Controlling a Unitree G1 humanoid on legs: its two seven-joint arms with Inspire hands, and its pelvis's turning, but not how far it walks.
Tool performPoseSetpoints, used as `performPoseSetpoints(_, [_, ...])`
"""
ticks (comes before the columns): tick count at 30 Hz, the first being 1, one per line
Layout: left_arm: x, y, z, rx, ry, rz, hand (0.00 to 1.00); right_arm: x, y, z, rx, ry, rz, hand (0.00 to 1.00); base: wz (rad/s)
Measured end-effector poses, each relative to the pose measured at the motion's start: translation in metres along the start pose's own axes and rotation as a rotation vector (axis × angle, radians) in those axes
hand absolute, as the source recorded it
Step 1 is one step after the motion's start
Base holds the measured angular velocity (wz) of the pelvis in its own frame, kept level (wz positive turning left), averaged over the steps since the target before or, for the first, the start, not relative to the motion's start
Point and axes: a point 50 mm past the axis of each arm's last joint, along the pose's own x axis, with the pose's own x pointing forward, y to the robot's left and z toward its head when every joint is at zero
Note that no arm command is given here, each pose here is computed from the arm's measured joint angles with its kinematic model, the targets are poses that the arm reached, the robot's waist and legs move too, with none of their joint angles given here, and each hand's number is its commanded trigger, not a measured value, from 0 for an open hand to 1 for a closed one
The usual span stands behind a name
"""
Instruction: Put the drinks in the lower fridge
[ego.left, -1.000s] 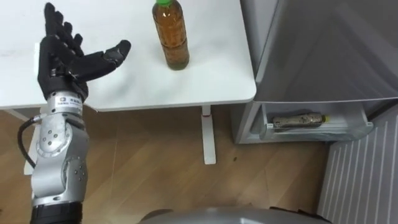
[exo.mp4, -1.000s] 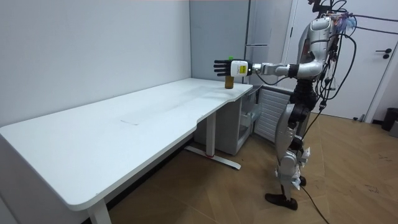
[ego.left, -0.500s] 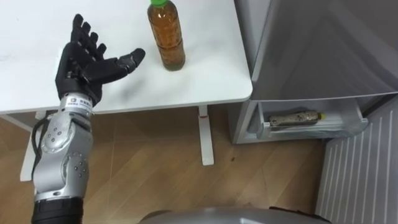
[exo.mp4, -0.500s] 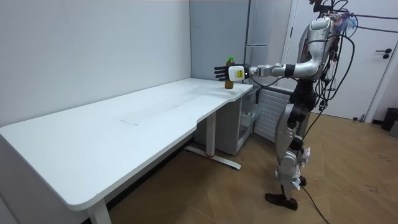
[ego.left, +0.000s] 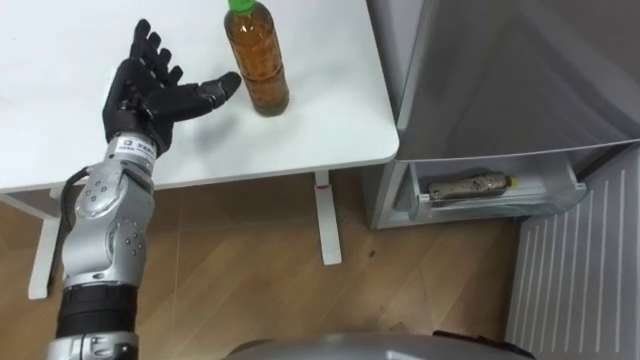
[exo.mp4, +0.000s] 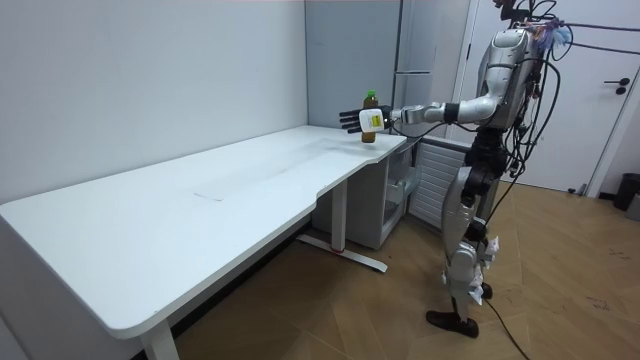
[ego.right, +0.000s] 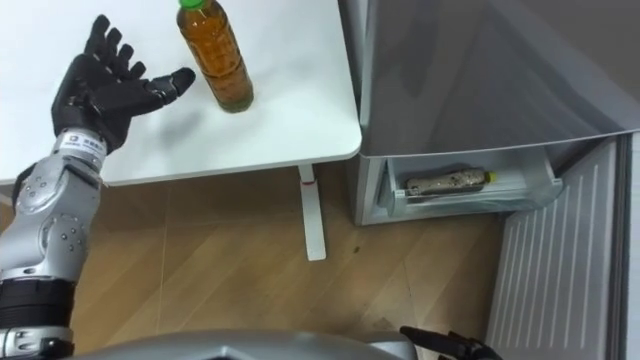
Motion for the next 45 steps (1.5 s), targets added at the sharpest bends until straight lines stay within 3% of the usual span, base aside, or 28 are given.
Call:
performPoseSetpoints(25, [0.010,-0.005,-0.001,0.079,0.036,-0.060,0.00,0.000,0.002,0.006,-0.053,-0.019,-0.001,0.00,-0.03])
performPoseSetpoints(35, [0.024,-0.016,0.021,0.086,-0.031,-0.094,0.00,-0.001,-0.001,0.008,-0.095,-0.022,-0.010,0.00,0.00])
performPoseSetpoints(45, [0.026,-0.018,0.023,0.085,-0.035,-0.103,0.00,-0.001,-0.001,0.010,-0.110,-0.021,-0.014,0.00,0.00])
